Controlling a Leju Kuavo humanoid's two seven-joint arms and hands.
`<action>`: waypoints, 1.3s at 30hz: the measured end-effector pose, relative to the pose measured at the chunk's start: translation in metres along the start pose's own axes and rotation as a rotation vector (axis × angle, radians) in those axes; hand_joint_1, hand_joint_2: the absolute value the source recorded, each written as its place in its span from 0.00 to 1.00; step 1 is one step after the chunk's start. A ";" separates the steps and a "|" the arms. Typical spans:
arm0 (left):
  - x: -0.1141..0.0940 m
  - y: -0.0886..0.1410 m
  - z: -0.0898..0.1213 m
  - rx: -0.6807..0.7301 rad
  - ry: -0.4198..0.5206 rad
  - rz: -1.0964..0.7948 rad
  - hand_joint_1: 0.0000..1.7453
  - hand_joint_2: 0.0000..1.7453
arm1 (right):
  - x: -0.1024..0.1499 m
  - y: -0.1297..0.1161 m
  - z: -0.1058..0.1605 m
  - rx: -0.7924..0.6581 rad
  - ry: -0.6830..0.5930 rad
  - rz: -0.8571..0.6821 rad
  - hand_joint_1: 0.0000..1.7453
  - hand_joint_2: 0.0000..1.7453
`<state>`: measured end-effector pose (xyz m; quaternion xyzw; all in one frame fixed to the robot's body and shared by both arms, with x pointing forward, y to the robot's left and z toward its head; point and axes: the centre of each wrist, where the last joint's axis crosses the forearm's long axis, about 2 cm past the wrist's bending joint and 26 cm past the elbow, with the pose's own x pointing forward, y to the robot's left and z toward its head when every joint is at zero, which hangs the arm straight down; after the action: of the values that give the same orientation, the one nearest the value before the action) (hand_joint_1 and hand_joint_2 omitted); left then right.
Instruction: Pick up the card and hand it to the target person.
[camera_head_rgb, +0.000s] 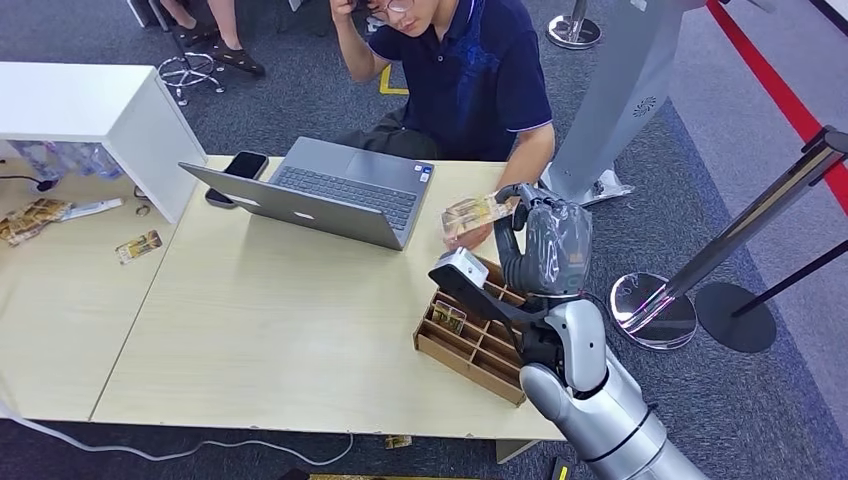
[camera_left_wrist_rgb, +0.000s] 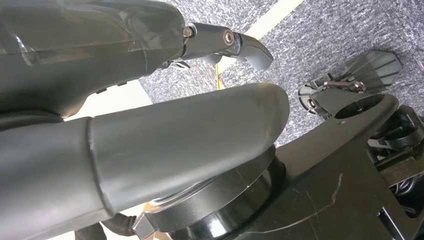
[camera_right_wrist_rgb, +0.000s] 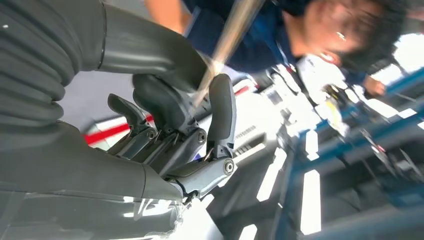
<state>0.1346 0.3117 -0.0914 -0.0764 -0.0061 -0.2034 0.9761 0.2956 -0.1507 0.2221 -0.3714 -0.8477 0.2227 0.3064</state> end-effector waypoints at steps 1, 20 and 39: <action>0.000 0.000 0.000 0.000 0.002 -0.002 0.00 0.00 | 0.002 -0.002 -0.001 -0.014 -0.020 -0.001 0.92 1.00; 0.018 -0.005 0.003 -0.005 0.004 -0.055 0.00 0.00 | -0.001 0.016 -0.028 -0.046 0.032 0.028 0.90 1.00; 0.023 -0.007 0.003 -0.005 0.014 -0.075 0.00 0.00 | -0.014 0.041 -0.028 0.072 0.181 -0.034 0.91 1.00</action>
<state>0.1527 0.2967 -0.0860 -0.0770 -0.0015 -0.2406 0.9676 0.3425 -0.1318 0.2125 -0.3646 -0.8140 0.2134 0.3988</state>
